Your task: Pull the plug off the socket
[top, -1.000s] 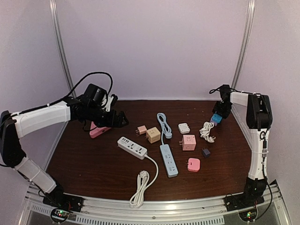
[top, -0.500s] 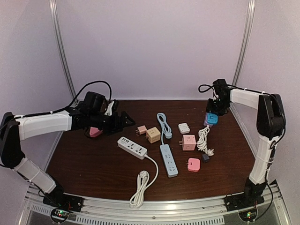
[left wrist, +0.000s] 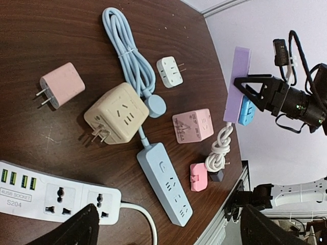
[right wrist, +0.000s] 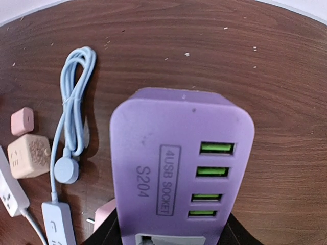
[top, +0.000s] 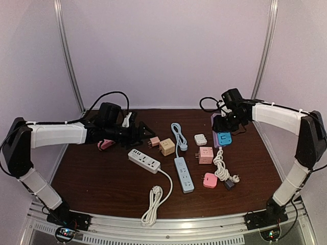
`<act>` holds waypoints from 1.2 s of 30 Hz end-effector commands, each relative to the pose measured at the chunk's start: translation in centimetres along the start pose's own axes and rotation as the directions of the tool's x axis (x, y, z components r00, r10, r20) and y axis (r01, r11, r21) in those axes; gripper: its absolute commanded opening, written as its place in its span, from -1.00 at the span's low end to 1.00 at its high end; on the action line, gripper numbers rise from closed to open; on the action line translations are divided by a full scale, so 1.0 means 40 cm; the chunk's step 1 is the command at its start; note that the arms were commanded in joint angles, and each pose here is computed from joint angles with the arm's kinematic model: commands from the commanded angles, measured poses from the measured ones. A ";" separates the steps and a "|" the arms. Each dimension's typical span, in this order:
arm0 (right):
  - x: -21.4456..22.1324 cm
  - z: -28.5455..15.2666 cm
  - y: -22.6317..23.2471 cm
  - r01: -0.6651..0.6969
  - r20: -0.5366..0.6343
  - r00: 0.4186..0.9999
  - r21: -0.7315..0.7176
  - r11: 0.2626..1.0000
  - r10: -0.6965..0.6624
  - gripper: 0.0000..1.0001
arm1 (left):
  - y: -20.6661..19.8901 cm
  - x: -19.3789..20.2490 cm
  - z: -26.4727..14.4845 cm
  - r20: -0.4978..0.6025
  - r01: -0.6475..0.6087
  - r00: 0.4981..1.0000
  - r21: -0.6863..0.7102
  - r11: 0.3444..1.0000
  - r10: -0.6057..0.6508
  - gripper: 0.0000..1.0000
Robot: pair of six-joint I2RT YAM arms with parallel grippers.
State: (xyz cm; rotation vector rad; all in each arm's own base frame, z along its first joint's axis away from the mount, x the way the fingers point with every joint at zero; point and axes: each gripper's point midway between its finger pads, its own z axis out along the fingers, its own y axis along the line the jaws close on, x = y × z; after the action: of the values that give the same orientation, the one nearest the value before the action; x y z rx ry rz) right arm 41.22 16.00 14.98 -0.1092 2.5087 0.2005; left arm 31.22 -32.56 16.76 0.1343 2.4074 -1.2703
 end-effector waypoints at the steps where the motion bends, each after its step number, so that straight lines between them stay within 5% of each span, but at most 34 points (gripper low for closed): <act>1: 0.019 -0.079 0.103 0.134 0.043 0.991 -0.102 0.986 -0.130 -0.81 | -0.069 -0.024 0.015 0.034 -0.022 0.999 0.097 0.995 0.019 0.95; 16: 0.184 -0.091 0.387 0.342 0.091 0.938 -0.382 0.858 -0.333 -0.80 | -0.121 -0.004 0.126 0.020 0.066 0.997 0.175 0.982 -0.070 0.86; 36: 0.241 -0.050 0.460 0.378 0.077 0.920 -0.425 0.822 -0.384 -0.81 | -0.147 0.045 0.268 -0.066 0.032 0.998 0.133 0.991 -0.024 0.49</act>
State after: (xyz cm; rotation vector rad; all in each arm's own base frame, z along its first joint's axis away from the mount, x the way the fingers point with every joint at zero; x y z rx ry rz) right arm 29.67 32.16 12.28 -0.7899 2.4051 0.5392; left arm 30.71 -43.78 14.85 0.1596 2.4156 -1.4559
